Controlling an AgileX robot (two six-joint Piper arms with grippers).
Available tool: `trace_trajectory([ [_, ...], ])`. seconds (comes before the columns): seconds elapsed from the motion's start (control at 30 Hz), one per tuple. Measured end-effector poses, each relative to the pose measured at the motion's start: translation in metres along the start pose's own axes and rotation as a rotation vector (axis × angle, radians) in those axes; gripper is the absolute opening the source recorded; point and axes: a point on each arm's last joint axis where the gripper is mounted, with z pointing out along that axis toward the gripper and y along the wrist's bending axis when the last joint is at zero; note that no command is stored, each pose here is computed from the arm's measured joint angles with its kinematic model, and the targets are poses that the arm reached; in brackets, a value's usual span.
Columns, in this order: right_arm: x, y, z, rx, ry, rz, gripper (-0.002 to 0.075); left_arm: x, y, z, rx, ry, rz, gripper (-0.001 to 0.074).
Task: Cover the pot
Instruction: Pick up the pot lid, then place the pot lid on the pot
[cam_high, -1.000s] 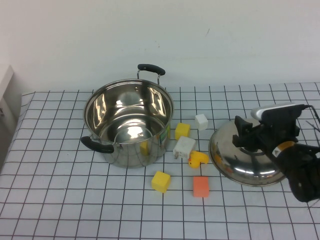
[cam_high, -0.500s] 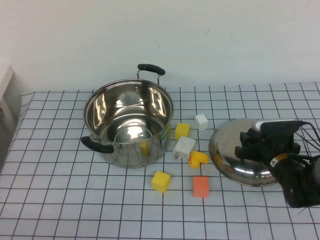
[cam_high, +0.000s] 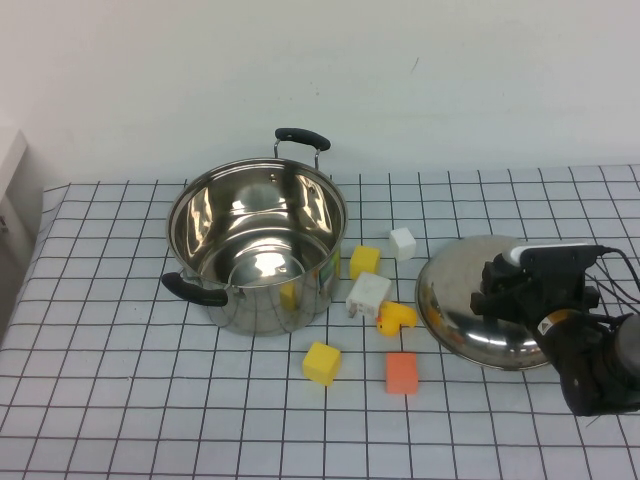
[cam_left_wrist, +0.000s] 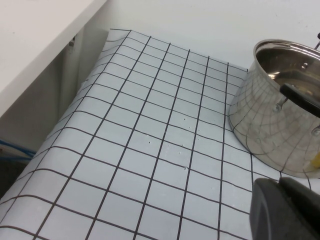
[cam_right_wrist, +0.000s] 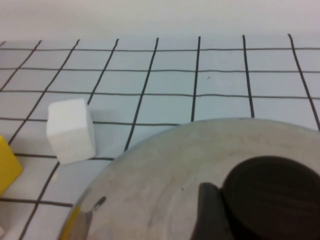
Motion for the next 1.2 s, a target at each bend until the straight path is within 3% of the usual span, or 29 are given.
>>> trace_trajectory([
  [0.13, -0.002, 0.0, 0.001, -0.001, -0.02, -0.005, 0.0441, 0.0, 0.0, 0.0, 0.0, 0.0, 0.0, -0.0003],
  [0.17, -0.002, 0.0, 0.0, 0.0, -0.031, -0.01, 0.0421, 0.0, 0.0, 0.0, 0.0, 0.0, 0.0, -0.0003],
  [0.2, -0.002, 0.0, -0.001, 0.0, -0.04, -0.014, 0.0346, 0.0, 0.0, 0.0, 0.0, 0.0, 0.0, -0.0003],
  [0.33, -0.013, -0.001, -0.017, 0.0, -0.043, -0.036, 0.0353, 0.0, 0.0, 0.0, 0.0, 0.0, 0.0, -0.0003],
  [0.6, -0.088, -0.002, -0.081, 0.0, -0.039, -0.113, 0.0353, 0.0, 0.0, 0.0, 0.0, 0.0, 0.0, -0.0003],
  [0.8, -0.161, 0.01, -0.134, -0.11, -0.009, -0.143, 0.0353, 0.0, 0.0, 0.0, 0.0, 0.0, 0.0, -0.0003],
  [0.97, -0.219, 0.034, -0.163, -0.216, -0.034, -0.185, 0.0353, 0.0, 0.0, 0.0, 0.0, 0.0, 0.0, -0.0003],
  [1.2, -0.256, 0.096, -0.154, -0.374, -0.127, -0.223, 0.0353, 0.0, 0.0, 0.0, 0.0, 0.0, 0.0, -0.0003],
])
